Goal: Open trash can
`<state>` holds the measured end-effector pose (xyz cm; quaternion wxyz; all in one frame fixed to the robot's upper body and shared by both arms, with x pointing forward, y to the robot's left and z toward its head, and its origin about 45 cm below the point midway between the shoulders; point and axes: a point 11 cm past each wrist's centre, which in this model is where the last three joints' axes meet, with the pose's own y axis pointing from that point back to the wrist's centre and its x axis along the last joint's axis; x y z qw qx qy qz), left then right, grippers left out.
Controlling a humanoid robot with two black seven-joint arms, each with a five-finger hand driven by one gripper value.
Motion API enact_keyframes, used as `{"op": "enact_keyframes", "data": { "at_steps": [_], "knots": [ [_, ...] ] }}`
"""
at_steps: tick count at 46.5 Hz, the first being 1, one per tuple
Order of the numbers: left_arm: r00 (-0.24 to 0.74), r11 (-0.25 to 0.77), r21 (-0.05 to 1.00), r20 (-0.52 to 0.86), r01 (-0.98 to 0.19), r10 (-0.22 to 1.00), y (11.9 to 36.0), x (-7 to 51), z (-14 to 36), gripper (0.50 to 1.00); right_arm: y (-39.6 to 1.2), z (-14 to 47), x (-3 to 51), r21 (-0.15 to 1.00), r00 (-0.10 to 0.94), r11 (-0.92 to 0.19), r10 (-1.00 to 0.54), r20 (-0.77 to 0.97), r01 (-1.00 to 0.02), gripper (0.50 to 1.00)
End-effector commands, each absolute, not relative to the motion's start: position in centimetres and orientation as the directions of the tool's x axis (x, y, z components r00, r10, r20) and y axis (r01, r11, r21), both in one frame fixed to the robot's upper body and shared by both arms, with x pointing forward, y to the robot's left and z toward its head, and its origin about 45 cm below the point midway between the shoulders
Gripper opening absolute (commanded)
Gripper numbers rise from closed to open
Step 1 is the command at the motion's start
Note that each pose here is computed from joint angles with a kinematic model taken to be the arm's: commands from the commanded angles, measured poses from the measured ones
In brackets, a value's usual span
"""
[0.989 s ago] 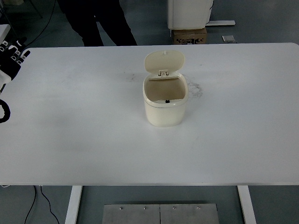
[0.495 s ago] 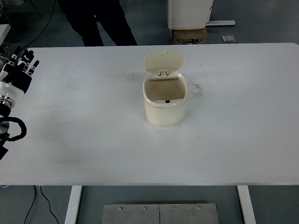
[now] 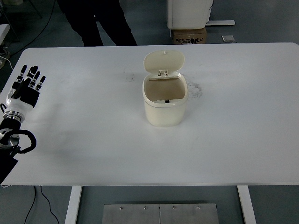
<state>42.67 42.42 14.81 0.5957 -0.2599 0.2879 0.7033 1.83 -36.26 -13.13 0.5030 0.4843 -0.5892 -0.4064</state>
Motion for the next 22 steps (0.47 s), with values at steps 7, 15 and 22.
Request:
{"op": "enact_keyframes", "data": {
  "at_steps": [7, 15, 22],
  "knots": [
    [-0.163, -0.121, 0.11, -0.71, -0.987, 0.685, 42.1, 42.3, 14.0, 1.0, -36.3, -13.1, 1.7, 0.966, -0.025, 0.201, -0.98, 0.199, -0.16, 0.991],
    [-0.16, -0.112, 0.113, -0.715, -0.987, 0.681, 41.5, 42.3, 13.7, 1.0, -36.2, -13.1, 1.8, 0.967, -0.025, 0.198, -0.98, 0.196, -0.162, 0.991],
    [-0.157, -0.108, 0.114, -0.718, -0.988, 0.678, 41.2, 42.3, 13.6, 1.0, -36.2, -13.1, 1.8, 0.967, -0.025, 0.198, -0.98, 0.196, -0.164, 0.991]
  ]
}}
